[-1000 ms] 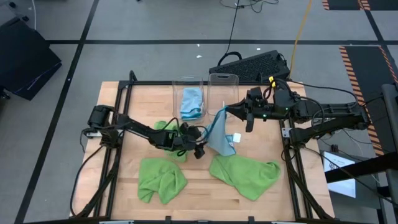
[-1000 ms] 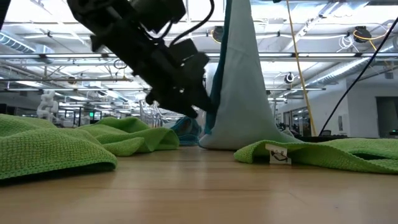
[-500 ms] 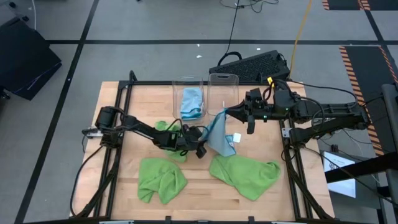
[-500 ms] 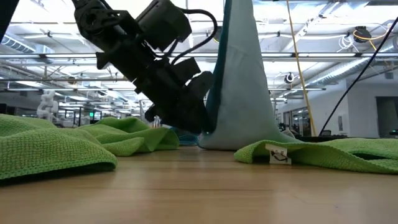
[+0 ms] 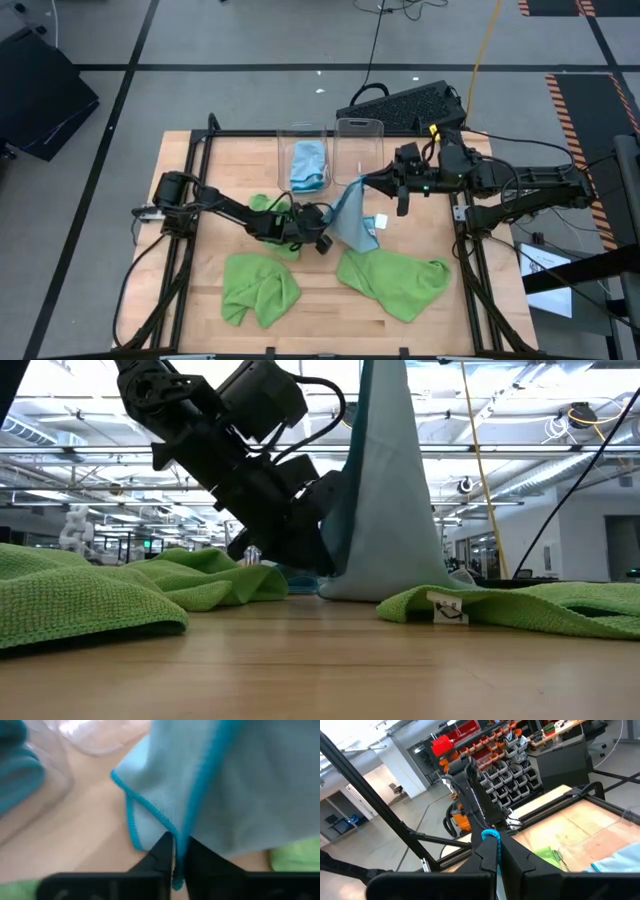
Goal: Fold microfiber towels
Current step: Fold the blue microfiber towel
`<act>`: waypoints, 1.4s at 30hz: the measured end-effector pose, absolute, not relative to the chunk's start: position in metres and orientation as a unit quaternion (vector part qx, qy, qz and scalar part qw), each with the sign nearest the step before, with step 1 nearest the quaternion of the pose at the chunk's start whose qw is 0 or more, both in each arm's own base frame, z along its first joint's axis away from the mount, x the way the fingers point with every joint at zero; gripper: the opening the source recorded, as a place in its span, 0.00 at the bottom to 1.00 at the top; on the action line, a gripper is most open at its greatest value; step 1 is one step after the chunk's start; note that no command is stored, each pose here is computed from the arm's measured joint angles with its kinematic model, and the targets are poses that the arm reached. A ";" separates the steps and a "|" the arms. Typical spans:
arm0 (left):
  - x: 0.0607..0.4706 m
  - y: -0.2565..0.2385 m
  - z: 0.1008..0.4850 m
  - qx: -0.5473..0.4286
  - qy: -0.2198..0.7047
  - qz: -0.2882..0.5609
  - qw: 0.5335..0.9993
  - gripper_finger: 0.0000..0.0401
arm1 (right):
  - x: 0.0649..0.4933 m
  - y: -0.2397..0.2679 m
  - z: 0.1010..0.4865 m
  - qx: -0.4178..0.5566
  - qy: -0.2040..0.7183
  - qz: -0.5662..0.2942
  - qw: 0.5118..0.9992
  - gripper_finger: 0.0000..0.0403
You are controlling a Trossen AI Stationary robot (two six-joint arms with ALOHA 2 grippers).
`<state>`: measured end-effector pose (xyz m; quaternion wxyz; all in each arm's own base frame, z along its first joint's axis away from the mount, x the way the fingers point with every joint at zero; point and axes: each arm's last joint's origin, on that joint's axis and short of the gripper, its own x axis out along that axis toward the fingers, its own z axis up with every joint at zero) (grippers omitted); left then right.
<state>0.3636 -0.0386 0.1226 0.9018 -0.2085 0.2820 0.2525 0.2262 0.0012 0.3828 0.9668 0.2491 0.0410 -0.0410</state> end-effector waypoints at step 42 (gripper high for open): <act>0.168 -0.028 0.367 -0.190 0.097 0.037 0.976 0.00 | 0.207 0.006 0.405 0.376 -0.042 -0.028 0.925 0.00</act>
